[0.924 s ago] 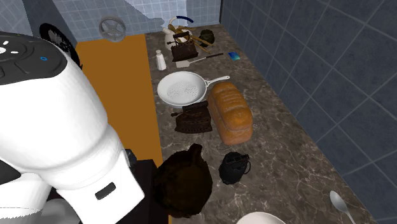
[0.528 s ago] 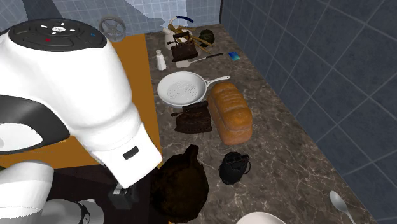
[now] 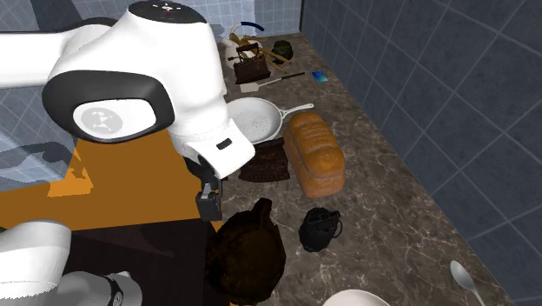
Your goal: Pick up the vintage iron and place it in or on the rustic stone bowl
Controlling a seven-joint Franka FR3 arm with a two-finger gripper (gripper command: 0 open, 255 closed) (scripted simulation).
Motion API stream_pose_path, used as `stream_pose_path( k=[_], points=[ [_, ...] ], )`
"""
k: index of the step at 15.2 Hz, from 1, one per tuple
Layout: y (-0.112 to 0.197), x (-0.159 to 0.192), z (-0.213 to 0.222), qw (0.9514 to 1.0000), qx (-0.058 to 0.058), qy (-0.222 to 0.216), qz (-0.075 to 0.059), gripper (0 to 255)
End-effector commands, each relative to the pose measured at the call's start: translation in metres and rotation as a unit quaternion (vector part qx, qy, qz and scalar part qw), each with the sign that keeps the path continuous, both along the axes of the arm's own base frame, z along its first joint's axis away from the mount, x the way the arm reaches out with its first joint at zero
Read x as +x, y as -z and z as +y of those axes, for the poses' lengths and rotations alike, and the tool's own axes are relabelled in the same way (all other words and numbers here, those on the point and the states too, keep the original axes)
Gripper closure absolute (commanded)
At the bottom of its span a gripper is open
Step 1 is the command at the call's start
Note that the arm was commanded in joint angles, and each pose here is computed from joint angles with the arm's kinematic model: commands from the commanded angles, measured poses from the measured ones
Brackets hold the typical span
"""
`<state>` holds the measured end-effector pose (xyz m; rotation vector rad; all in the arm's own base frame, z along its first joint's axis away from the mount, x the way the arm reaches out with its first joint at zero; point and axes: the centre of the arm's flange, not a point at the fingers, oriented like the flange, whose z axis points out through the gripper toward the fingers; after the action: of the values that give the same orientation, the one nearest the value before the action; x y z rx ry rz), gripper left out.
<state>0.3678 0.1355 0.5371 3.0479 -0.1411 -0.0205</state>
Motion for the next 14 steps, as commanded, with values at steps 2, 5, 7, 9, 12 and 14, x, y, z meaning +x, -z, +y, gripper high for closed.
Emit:
stream_pose_path(
  k=[2, 5, 7, 9, 12, 14],
  points=[
    [0.007, 0.012, 0.036, 1.0, 0.0, -0.005, -0.006, 0],
    [0.013, 0.025, 0.072, 0.9999, 0.0, -0.01, -0.011, 0],
    [0.016, 0.034, 0.096, 0.9998, 0.0, -0.014, -0.015, 0],
    [0.02, 0.043, 0.12, 0.9997, 0.0, -0.017, -0.019, 0],
    [0.026, 0.056, 0.156, 0.9994, -0.001, -0.023, -0.025, 0],
    [0.032, 0.059, 0.166, 0.9994, -0.001, -0.024, -0.026, 0]
  ],
)
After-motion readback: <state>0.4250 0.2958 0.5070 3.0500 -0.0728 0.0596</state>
